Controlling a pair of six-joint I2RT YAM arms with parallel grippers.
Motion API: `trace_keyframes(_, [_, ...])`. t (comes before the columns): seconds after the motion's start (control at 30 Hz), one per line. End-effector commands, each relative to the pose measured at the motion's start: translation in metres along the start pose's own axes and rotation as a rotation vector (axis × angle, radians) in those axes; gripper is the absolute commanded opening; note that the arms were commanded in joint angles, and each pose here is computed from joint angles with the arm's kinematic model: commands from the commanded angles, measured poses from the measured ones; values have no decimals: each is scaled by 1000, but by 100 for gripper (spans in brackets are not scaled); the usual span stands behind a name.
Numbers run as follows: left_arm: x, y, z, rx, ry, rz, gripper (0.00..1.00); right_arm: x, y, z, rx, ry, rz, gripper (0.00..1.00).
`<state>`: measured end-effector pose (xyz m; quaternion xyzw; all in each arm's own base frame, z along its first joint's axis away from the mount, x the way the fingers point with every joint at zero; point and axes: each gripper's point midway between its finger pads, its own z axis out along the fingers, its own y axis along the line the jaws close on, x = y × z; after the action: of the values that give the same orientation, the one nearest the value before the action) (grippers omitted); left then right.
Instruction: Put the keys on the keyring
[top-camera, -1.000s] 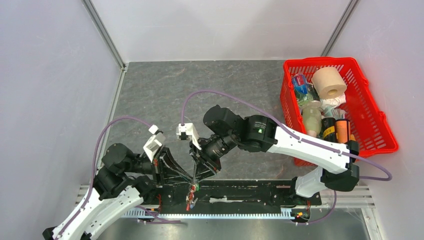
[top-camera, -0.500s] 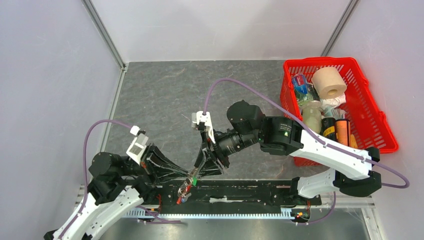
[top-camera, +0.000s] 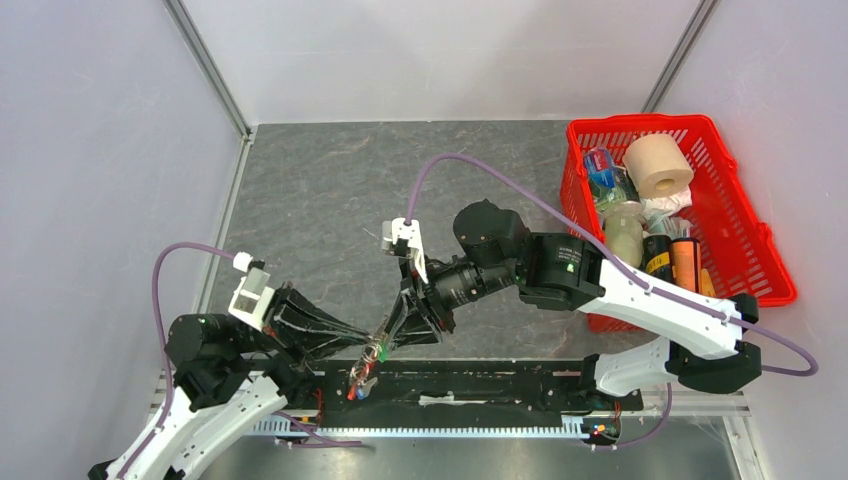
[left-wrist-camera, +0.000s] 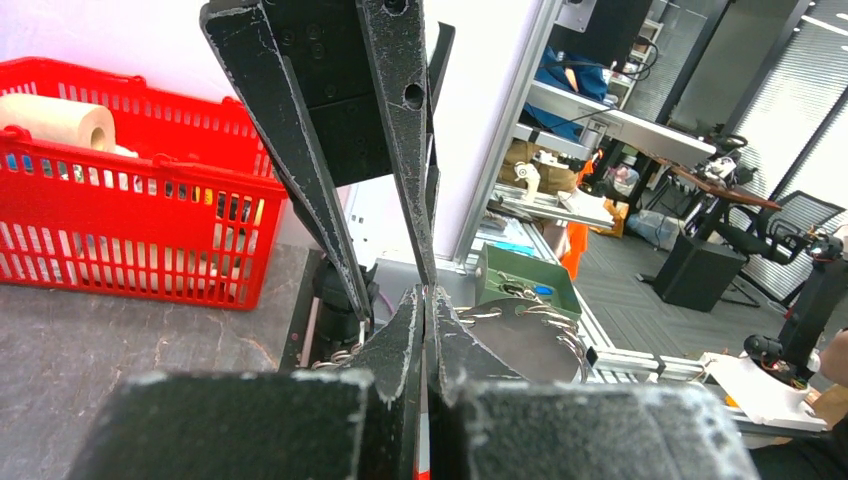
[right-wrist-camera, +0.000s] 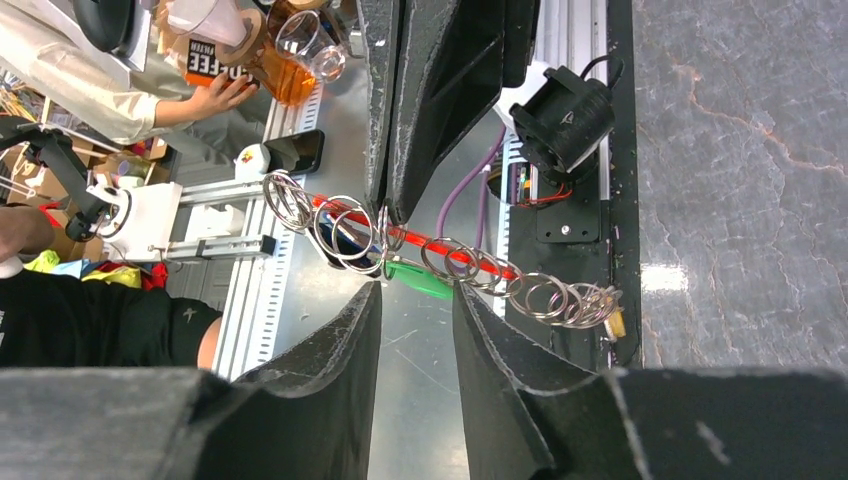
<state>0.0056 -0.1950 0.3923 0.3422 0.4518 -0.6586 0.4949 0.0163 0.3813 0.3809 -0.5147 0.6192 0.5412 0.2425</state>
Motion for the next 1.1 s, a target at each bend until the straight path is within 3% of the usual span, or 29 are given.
trace_keyframes(0.0, [-15,-5,3,17,-61,18,2,-20,1,0,1,-74,-27,38])
trace_keyframes(0.5, [-18,-4,1,1,-88,25,2,-25,7,0,-22,-93,-31,25])
trace_keyframes(0.8, [-26,-1,0,-26,-128,40,2,-21,9,2,-40,-80,-26,0])
trace_keyframes(1.07, [-31,1,-1,-43,-164,47,2,-21,12,1,-52,-115,-32,0])
